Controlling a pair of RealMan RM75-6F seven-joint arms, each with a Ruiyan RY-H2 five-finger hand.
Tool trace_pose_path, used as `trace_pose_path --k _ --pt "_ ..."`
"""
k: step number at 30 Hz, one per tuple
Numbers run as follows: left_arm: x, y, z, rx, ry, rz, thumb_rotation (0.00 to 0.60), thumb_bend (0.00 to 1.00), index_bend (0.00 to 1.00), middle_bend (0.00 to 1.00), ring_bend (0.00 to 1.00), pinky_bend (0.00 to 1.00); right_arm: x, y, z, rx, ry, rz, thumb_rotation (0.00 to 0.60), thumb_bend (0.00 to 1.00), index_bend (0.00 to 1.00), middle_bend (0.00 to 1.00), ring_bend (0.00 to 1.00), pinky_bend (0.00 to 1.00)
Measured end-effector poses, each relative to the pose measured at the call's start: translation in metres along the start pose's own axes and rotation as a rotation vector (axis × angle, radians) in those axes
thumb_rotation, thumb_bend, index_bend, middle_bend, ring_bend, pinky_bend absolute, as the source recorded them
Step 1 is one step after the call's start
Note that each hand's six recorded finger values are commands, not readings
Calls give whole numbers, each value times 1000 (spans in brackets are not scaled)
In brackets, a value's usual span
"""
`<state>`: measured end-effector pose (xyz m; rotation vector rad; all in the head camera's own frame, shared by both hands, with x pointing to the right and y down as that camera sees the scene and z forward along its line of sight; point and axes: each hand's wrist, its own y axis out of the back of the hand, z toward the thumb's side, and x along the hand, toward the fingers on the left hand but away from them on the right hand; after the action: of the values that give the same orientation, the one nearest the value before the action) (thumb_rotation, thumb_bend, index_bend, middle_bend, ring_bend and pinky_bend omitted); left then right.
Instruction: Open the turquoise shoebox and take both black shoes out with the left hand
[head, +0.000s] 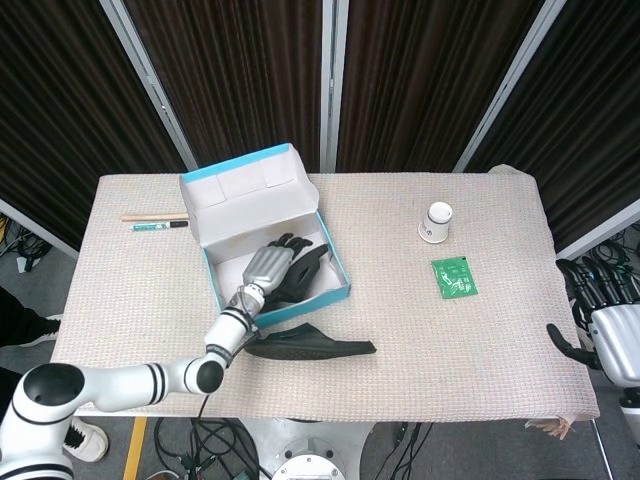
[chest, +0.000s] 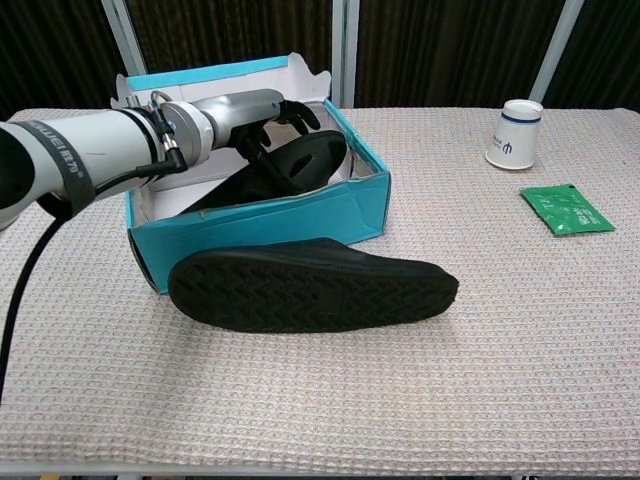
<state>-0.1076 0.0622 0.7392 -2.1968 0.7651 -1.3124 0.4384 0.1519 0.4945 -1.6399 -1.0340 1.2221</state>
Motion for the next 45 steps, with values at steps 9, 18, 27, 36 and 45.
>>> trace_pose_path --k 9,18,27,36,45 --pt "7 -4 -11 39 45 -7 600 258 242 237 211 409 0 0 -1 2 -5 1 600 239 0 104 0 30" --pt "10 3 -18 19 63 31 600 500 453 503 521 741 -2 0 3 2 3 5 600 239 0 104 0 30" --pt "9 19 -31 -28 67 99 600 593 622 673 698 933 -1 1 7 -7 17 5 600 239 0 104 0 30" --pt "1 42 -43 -79 64 145 600 620 651 724 738 968 -1 3 9 -10 27 -5 600 238 0 104 0 30" --pt "-19 83 -31 -147 -23 243 600 620 652 721 736 967 -1 4 11 -7 33 -8 600 238 0 104 0 30"
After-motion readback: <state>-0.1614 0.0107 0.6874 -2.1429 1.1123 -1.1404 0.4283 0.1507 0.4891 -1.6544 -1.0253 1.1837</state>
